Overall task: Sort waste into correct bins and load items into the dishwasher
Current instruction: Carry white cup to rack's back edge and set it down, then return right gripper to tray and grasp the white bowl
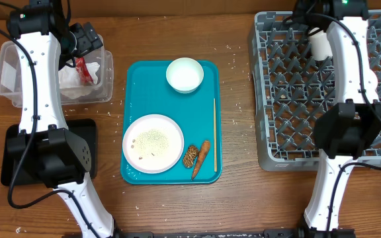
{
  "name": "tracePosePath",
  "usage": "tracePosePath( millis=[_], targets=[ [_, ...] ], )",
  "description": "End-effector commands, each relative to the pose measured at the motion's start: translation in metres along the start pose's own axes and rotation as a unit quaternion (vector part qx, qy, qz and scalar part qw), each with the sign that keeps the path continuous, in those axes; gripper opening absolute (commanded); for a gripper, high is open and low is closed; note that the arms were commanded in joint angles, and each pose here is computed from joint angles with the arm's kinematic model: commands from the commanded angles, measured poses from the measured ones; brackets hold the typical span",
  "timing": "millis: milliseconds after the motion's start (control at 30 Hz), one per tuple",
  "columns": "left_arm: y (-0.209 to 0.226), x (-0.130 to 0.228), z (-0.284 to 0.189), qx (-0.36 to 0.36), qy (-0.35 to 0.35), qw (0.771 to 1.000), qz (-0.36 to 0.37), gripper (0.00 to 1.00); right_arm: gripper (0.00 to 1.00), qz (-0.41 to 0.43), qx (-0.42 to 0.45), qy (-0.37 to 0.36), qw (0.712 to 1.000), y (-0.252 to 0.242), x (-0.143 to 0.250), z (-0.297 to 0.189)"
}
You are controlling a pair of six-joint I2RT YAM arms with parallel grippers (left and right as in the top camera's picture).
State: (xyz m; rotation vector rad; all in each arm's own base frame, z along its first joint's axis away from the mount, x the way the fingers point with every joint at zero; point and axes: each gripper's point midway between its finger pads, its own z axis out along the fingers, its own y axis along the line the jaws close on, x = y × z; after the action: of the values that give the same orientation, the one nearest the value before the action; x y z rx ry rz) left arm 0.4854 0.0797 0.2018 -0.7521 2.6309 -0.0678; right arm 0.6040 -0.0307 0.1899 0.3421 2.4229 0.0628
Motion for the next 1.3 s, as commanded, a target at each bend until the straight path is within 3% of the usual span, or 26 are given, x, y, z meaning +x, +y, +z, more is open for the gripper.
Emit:
tracePosePath(
  millis=[0, 333, 800, 1067, 1267],
  targets=[
    [-0.002, -0.002, -0.008, 0.000, -0.011, 1.000, -0.004, 1.00, 0.08, 0.031, 0.097, 0.007, 0.995, -0.046, 0.010, 0.028],
    [-0.003, -0.002, -0.008, 0.000, -0.011, 1.000, -0.003, 1.00, 0.08, 0.038, 0.133, 0.039, 0.990, -0.072, 0.031, 0.048],
    [-0.002, -0.002, -0.008, 0.000, -0.011, 1.000, -0.004, 1.00, 0.08, 0.008, 0.287, 0.074, 0.955, -0.124, 0.051, 0.021],
    [-0.002, -0.002, -0.008, 0.000, -0.011, 1.000, -0.004, 1.00, 0.04, 0.040, 0.291, 0.081, 0.952, -0.124, 0.055, 0.004],
    [-0.002, -0.002, -0.008, 0.000, -0.011, 1.000, -0.004, 1.00, 0.09, 0.063, 0.215, 0.054, 0.973, -0.094, 0.033, -0.032]
  ],
)
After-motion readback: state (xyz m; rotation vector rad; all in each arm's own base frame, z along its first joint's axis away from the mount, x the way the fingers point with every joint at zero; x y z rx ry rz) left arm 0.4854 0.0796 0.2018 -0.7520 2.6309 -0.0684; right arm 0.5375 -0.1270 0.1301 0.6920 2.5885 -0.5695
